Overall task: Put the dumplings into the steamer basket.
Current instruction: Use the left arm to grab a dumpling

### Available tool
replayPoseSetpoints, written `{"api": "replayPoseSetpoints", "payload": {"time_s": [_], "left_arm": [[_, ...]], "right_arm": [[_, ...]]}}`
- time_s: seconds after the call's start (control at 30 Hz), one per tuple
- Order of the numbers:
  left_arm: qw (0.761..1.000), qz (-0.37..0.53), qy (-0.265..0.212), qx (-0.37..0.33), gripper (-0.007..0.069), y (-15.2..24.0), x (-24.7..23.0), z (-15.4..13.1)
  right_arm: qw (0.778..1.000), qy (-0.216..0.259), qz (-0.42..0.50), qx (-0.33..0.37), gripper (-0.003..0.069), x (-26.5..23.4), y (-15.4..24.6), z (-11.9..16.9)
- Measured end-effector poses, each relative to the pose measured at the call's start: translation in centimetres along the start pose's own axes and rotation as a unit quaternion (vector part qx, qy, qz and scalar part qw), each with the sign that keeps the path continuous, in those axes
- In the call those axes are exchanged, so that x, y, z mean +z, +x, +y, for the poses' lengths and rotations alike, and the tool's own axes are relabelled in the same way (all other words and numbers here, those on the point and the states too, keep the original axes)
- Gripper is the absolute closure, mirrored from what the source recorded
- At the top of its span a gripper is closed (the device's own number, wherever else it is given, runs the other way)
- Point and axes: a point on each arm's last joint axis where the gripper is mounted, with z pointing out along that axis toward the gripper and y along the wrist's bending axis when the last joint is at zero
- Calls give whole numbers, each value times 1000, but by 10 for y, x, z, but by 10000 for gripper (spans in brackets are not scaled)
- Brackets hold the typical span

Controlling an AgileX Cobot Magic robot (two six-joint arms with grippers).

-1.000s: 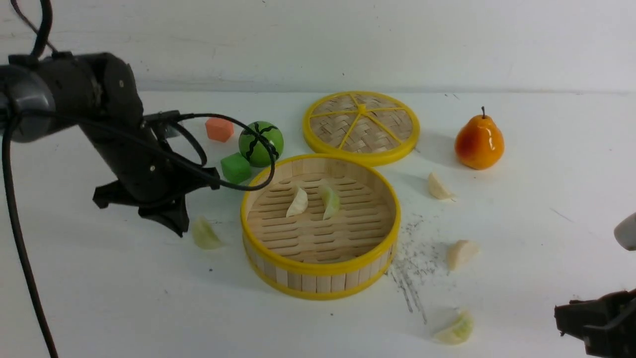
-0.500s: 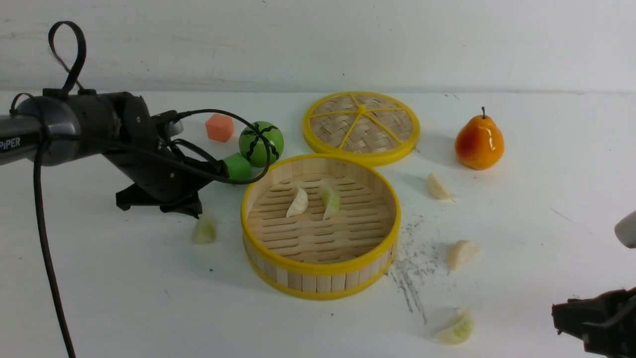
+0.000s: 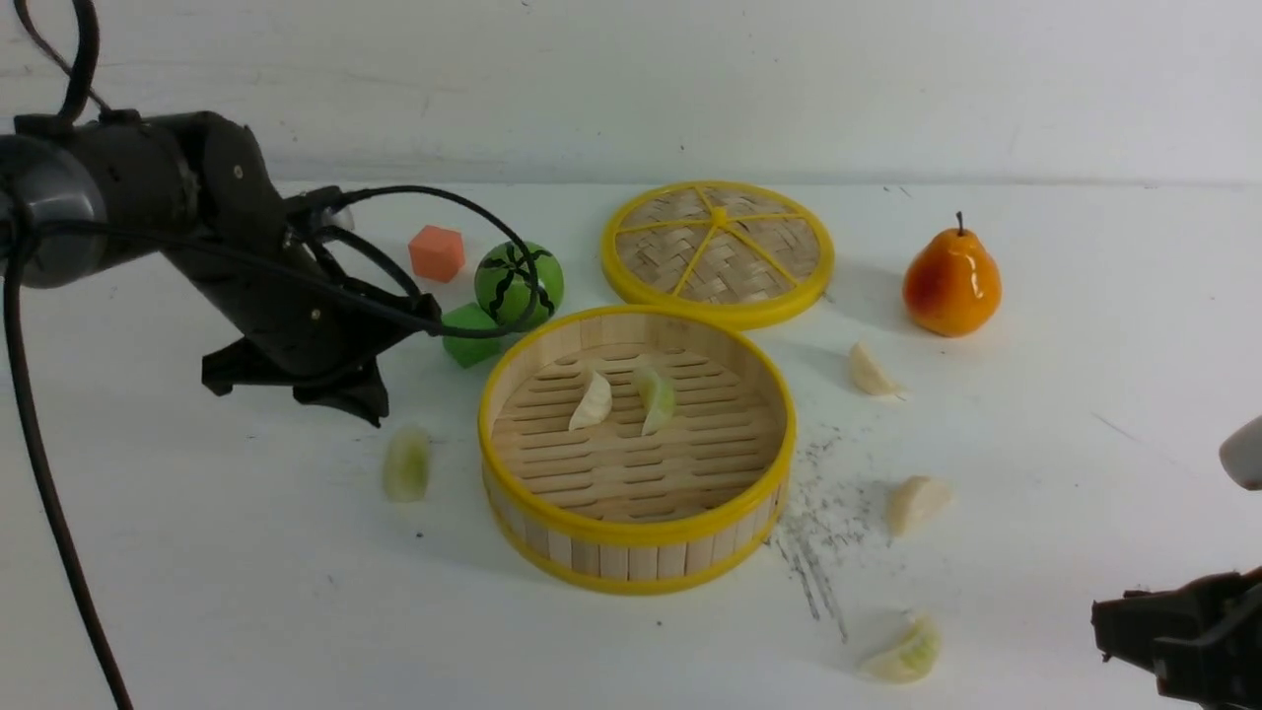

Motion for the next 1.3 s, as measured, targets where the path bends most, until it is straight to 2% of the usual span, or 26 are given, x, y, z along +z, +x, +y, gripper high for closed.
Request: {"api": "replayPoseSetpoints", "payload": {"time_s": [0.27,0.57,0.8,0.93,1.1,1.17,1.2,1.3], "left_arm": [[1000,-12,-4,3,621,-3,36,5],[997,-22,-68,41,620,-4,51,19],[995,-16,-95,30,620,-8,41,21],[997,-29,-68,4,619,-16,21,10],[999,-36,19,-33,598,-20,10,-10],[998,-42,28,-36,572,-21,11,-12],[998,-48,33,-36,524,-22,12,-13],[997,-60,36,-31,452,-24,14,-13]], "right_arm": [[1000,0,0,0,470,0,0,0],[1000,0,0,1,463,0,0,0],[1000,-1,-1,2,463,0,0,0],[1000,-1,-1,2,463,0,0,0],[1000,-1,-1,2,463,0,0,0],[1000,-1,-1,2,463,0,0,0],[1000,-1,-1,2,463,0,0,0],[1000,-2,-1,3,461,0,0,0]]}}
